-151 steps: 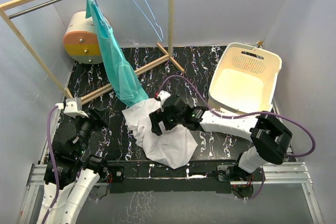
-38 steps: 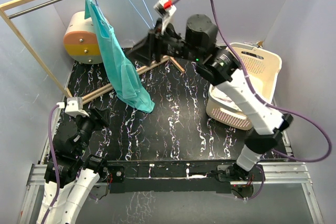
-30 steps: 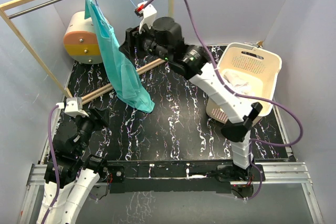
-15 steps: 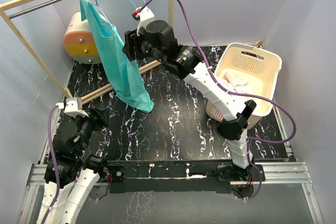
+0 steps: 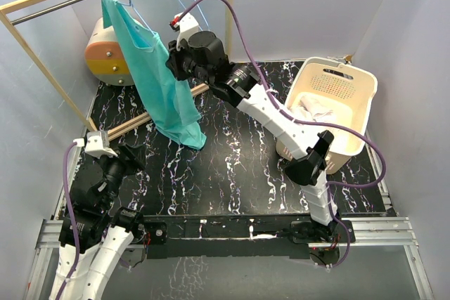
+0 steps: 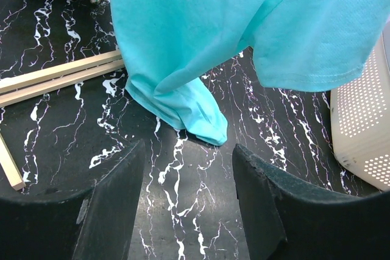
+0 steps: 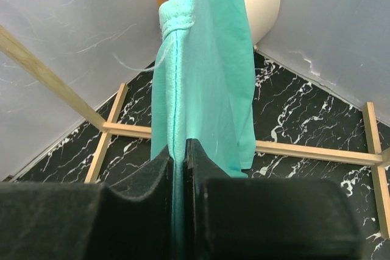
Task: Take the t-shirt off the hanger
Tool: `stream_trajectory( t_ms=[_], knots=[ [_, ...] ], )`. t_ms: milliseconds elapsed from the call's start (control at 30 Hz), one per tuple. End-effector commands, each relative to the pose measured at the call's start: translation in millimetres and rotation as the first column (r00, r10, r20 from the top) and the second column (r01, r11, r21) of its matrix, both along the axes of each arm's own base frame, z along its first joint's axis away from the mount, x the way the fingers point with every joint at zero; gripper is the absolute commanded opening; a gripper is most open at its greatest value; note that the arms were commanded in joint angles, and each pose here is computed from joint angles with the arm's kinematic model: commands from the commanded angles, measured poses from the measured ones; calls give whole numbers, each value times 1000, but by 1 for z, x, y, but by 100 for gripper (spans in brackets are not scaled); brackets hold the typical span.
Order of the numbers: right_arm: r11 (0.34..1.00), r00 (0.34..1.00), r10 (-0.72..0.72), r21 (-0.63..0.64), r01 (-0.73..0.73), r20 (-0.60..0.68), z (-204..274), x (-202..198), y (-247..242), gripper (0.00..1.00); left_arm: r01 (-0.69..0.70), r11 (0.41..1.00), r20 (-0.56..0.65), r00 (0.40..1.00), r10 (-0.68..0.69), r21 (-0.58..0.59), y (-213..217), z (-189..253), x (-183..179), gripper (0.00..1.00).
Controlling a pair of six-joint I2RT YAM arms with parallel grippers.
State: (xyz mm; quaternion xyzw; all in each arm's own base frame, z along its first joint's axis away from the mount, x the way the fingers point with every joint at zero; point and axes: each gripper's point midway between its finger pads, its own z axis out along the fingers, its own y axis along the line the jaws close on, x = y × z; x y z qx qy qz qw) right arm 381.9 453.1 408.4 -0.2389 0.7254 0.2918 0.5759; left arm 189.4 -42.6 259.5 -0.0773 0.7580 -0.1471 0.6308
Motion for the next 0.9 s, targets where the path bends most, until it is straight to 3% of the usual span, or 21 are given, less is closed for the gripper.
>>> stream_trajectory(
  t_ms=[0, 433, 867],
  knots=[
    [991, 990, -50, 126, 33, 130, 57, 2, -10, 8, -11, 1000, 2, 1000, 11, 1, 3, 0, -1, 57],
    [946, 935, -161, 319, 55, 316, 150, -18, -56, 8, -9, 1000, -2, 1000, 9, 2, 2, -1, -1, 57],
    [933, 922, -171, 359, 37, 348, 167, -38, -80, 8, -3, 1000, -9, 1000, 3, 5, 1, -3, 1, 58]
  ],
)
